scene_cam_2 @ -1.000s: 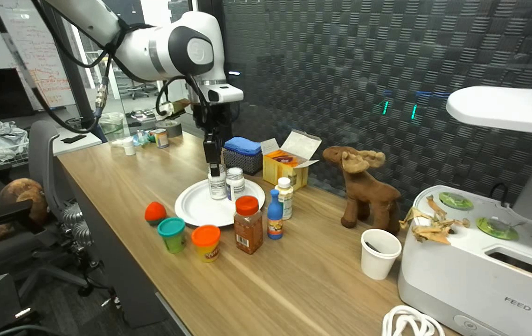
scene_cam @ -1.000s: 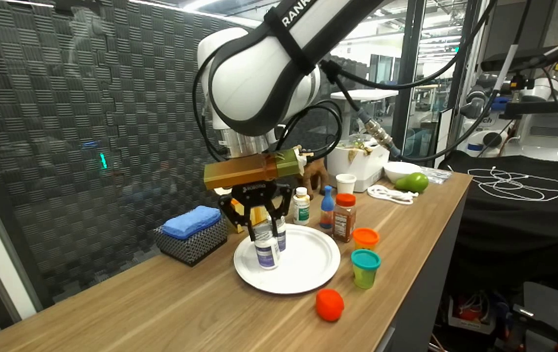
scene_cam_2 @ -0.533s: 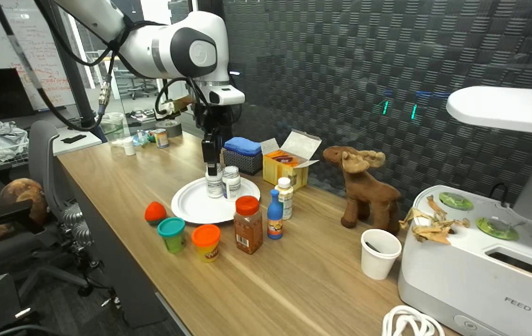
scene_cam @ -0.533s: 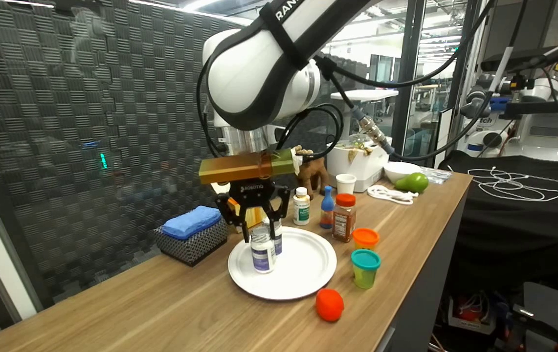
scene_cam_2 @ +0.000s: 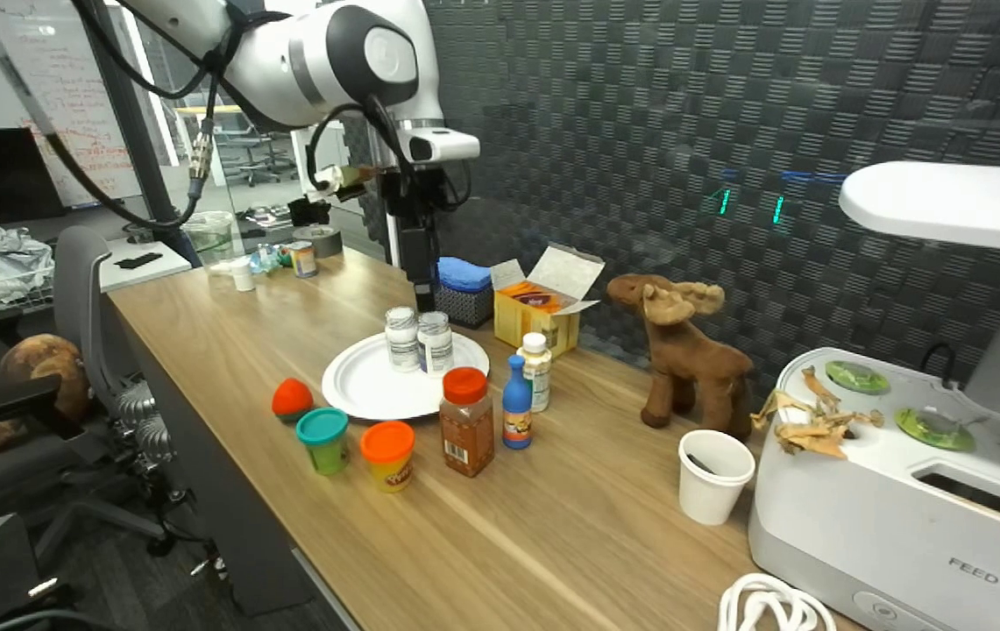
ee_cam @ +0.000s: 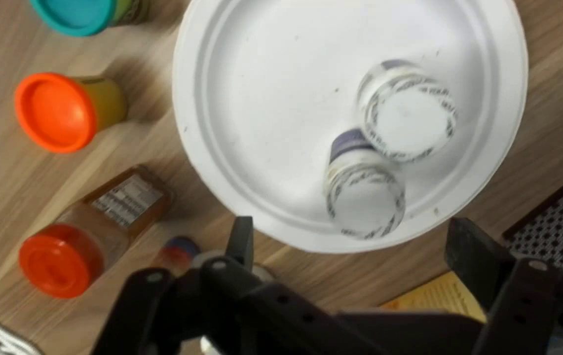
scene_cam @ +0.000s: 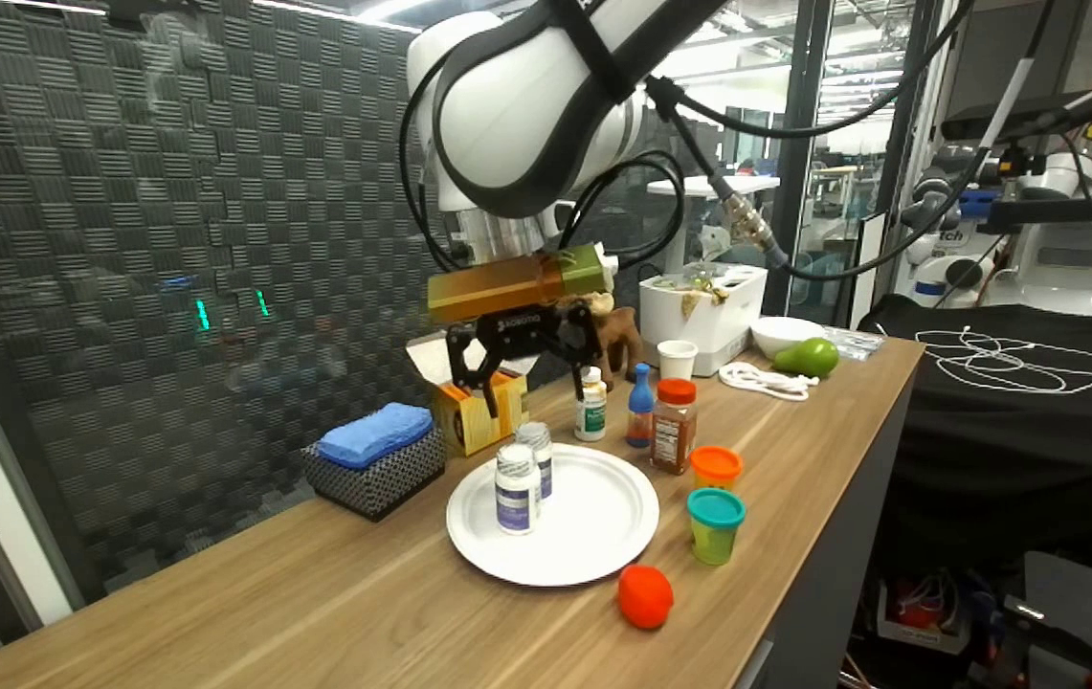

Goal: Pick up all the objects surrounding the white plate and arrange them on the plate

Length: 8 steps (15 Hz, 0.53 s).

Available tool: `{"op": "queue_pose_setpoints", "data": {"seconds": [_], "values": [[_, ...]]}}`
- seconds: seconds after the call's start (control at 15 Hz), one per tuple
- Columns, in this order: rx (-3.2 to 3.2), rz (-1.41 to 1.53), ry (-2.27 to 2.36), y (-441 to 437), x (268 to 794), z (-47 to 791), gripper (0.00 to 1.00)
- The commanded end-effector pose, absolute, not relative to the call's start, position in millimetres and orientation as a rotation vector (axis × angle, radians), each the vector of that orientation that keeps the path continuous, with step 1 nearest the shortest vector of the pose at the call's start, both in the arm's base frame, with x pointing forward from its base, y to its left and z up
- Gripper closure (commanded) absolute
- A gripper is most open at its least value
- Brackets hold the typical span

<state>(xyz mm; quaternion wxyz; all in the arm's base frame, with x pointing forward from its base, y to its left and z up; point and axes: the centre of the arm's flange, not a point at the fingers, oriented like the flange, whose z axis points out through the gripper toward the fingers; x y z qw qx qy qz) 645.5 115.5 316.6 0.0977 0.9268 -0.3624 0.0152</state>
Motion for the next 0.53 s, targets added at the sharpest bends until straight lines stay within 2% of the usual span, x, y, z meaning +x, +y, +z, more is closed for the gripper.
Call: {"op": "queue_pose_setpoints", "data": {"seconds": [0.0, 0.47], "values": [[2.682, 0.116, -1.097, 71, 642, 358, 0.00], [2.675, 0.169, -1.103, 12, 634, 394, 0.00]]}}
